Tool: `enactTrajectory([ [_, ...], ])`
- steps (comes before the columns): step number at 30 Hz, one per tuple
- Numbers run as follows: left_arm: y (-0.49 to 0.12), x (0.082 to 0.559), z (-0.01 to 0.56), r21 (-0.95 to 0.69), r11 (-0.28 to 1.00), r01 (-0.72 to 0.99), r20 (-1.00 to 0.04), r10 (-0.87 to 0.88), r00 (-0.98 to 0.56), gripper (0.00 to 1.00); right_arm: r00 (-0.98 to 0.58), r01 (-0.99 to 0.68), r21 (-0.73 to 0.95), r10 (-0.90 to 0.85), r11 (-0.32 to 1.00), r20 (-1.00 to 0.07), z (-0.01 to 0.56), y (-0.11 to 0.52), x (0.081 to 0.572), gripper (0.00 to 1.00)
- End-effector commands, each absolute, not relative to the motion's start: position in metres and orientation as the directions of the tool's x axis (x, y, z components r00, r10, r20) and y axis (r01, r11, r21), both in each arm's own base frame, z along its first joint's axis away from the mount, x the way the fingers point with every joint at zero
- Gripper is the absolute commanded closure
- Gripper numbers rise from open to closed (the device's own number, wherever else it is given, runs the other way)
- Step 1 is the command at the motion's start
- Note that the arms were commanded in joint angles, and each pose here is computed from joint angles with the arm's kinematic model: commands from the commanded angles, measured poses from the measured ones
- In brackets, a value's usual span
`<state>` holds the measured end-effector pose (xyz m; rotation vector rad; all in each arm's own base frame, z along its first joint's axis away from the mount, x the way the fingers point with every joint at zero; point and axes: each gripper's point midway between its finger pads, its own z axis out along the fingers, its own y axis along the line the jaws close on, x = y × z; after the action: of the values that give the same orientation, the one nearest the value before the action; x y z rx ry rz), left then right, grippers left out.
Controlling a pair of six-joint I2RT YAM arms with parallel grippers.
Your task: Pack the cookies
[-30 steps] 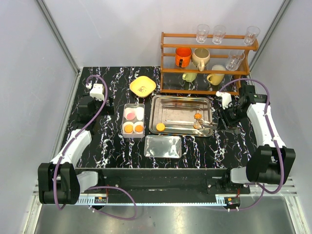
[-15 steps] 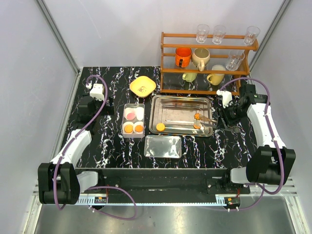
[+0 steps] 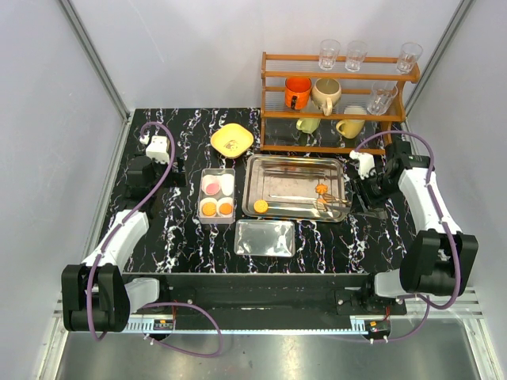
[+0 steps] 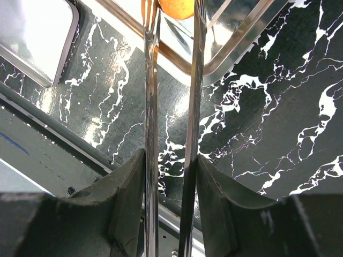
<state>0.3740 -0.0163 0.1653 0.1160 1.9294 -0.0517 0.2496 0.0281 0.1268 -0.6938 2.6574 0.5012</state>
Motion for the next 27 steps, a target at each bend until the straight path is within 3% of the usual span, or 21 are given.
enactTrajectory([
  [1, -0.012, 0.38, 0.183, 0.041, 0.995, 0.095, -0.959, 0.065, -0.277, 0.01, -0.812, -0.524, 0.256, -0.386, 0.812, -0.439, 0.127, 0.031, 0.255, 0.54],
  [27, -0.012, 0.38, 0.183, 0.043, 0.995, 0.094, -0.959, 0.067, -0.276, 0.01, -0.824, -0.52, 0.259, -0.398, 0.814, -0.403, 0.117, 0.027, 0.25, 0.57],
])
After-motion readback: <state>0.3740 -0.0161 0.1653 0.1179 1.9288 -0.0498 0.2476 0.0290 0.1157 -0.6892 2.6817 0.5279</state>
